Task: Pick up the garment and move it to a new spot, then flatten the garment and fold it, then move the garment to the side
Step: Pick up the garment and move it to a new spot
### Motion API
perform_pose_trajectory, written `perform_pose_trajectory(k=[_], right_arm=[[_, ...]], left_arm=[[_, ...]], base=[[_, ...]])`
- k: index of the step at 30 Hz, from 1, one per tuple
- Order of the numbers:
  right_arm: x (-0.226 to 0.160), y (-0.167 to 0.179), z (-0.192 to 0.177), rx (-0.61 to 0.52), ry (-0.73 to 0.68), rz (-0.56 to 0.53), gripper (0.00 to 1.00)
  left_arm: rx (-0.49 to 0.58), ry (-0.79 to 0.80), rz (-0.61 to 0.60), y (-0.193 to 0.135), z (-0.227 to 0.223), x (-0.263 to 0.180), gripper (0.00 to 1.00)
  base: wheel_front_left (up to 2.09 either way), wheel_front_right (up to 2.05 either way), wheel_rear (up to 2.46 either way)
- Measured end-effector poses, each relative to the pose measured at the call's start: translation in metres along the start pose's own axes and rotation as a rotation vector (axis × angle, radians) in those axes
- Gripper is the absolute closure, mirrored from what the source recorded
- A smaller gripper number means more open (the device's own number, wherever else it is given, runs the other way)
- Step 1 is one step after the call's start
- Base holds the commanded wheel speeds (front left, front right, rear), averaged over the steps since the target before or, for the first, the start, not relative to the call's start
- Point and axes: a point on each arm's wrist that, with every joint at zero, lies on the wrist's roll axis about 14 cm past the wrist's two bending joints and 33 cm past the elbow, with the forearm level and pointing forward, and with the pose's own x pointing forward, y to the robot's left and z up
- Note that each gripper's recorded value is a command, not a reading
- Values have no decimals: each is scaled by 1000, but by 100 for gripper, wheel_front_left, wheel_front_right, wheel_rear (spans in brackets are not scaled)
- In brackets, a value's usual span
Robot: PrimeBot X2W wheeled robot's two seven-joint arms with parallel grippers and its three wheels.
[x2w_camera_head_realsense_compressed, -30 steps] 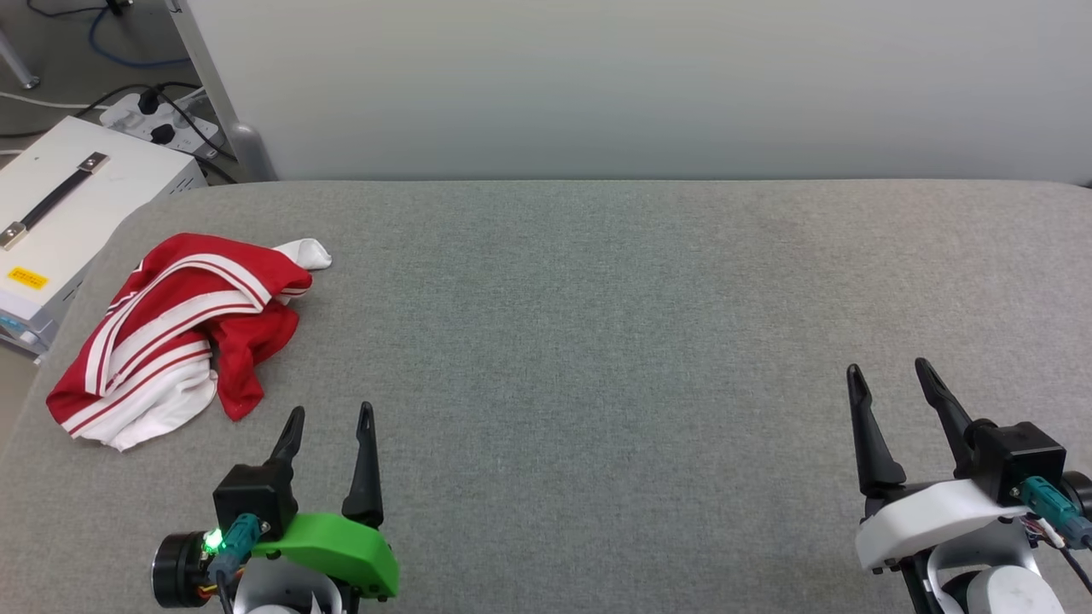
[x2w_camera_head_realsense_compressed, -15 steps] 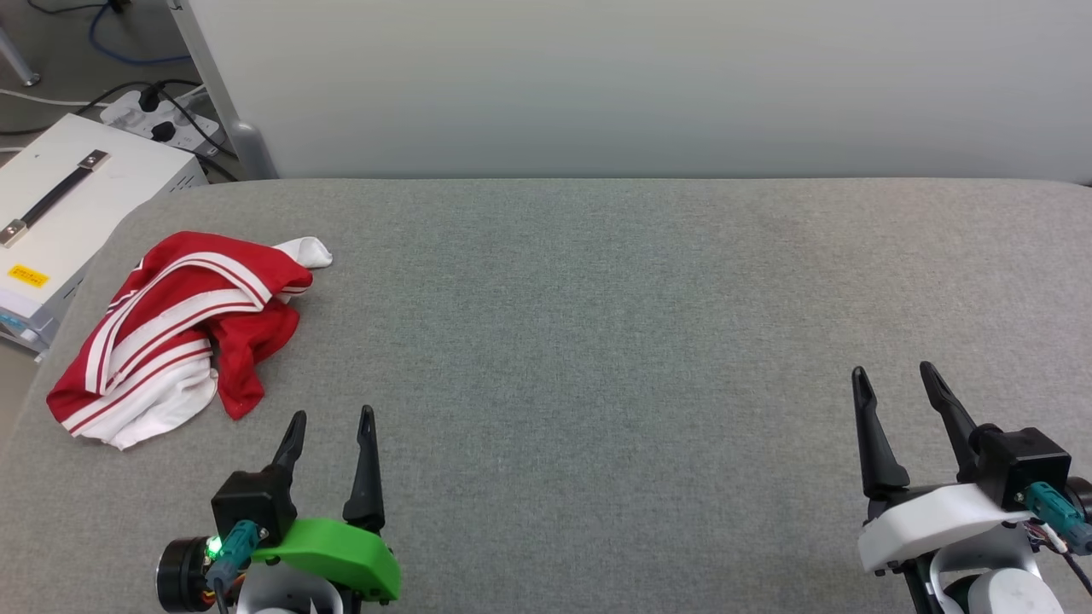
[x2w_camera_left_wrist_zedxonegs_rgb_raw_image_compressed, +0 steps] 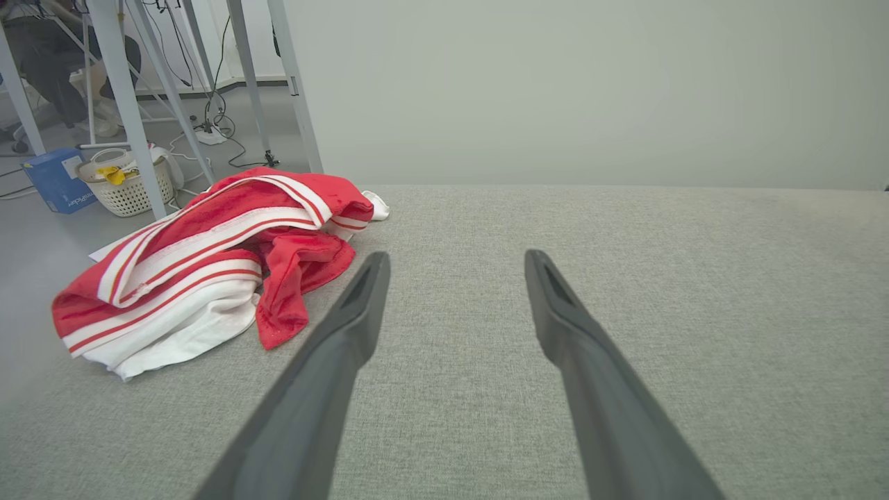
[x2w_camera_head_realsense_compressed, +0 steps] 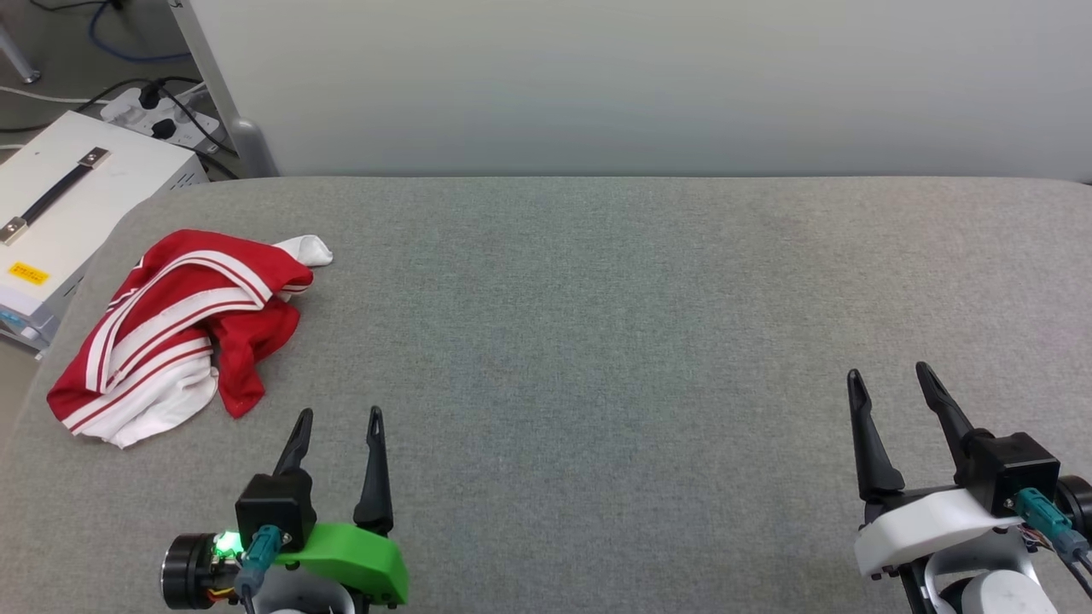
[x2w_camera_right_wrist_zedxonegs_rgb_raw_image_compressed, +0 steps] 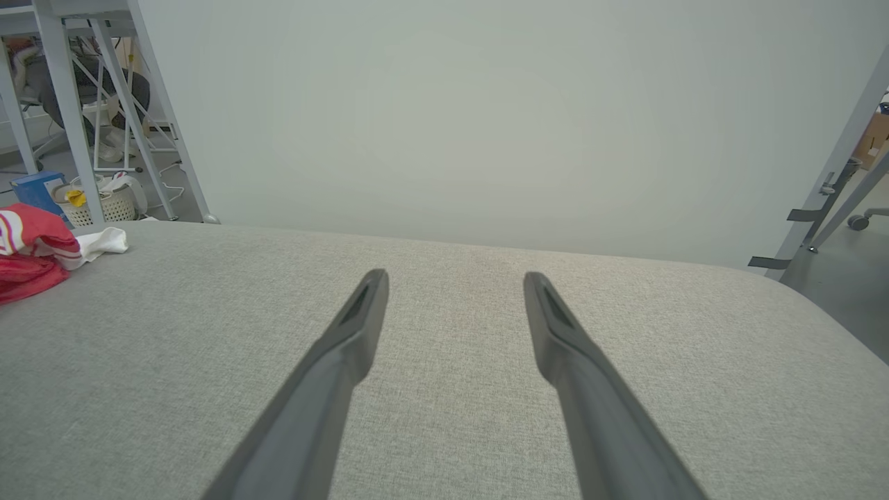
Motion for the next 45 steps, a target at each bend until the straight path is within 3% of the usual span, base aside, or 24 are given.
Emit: perform_pose_trajectory(k=[17, 33, 45], right_arm=[[13, 29, 1, 25, -28, 86, 0], [36, 107, -11, 85, -14, 309, 0], [41, 160, -17, 122, 9, 456, 0]], left_arm=[[6, -13, 75, 21, -1, -16, 0], [18, -28, 274, 79, 2, -59, 0], [23, -26, 380, 105, 3, -91, 0]], base=[[0, 0, 0], [0, 0, 0], [0, 0, 0]])
